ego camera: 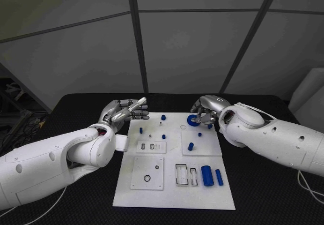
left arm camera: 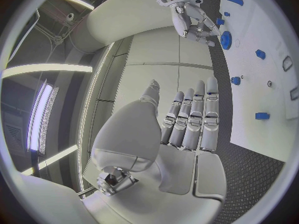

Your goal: Assemble the parts on the task board

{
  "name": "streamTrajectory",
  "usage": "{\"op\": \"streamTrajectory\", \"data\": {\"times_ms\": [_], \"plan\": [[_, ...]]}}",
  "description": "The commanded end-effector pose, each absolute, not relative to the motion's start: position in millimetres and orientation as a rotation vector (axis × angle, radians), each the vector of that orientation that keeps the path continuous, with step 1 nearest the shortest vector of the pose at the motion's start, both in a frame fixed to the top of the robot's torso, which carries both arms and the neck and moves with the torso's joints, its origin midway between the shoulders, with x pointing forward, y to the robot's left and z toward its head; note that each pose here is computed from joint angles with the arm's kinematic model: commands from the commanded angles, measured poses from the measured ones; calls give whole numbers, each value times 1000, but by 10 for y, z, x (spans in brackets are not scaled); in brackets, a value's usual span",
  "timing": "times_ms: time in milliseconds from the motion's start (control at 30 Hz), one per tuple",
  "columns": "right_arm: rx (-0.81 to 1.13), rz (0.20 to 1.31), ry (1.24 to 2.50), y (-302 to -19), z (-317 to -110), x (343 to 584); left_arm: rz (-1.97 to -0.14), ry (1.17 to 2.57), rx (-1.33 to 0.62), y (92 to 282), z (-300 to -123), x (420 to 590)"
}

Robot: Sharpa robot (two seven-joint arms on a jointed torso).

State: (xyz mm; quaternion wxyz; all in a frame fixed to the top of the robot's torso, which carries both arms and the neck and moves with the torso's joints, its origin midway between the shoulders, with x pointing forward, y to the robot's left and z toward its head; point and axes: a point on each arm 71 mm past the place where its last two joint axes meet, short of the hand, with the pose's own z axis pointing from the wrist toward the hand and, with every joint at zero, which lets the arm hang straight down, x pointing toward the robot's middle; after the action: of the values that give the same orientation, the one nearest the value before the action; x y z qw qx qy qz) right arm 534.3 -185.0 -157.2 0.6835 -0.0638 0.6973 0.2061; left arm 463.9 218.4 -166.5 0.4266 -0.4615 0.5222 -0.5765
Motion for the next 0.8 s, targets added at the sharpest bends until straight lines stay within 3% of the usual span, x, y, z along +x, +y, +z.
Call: {"op": "streamTrajectory", "data": {"times_ms": [33,500,800], "plan": [[-107,451,1647,-1888,-1610,5347,-1461,1317,-1139,2163,-1656,4644],[-52,406,1733,-1980,-1696,5423,-1460,1323,-1142,2153,-1668,4657],[-10,410,1723,-1956,-1700,5458,-1462,1324,-1142,2151,-1670,4660]]}}
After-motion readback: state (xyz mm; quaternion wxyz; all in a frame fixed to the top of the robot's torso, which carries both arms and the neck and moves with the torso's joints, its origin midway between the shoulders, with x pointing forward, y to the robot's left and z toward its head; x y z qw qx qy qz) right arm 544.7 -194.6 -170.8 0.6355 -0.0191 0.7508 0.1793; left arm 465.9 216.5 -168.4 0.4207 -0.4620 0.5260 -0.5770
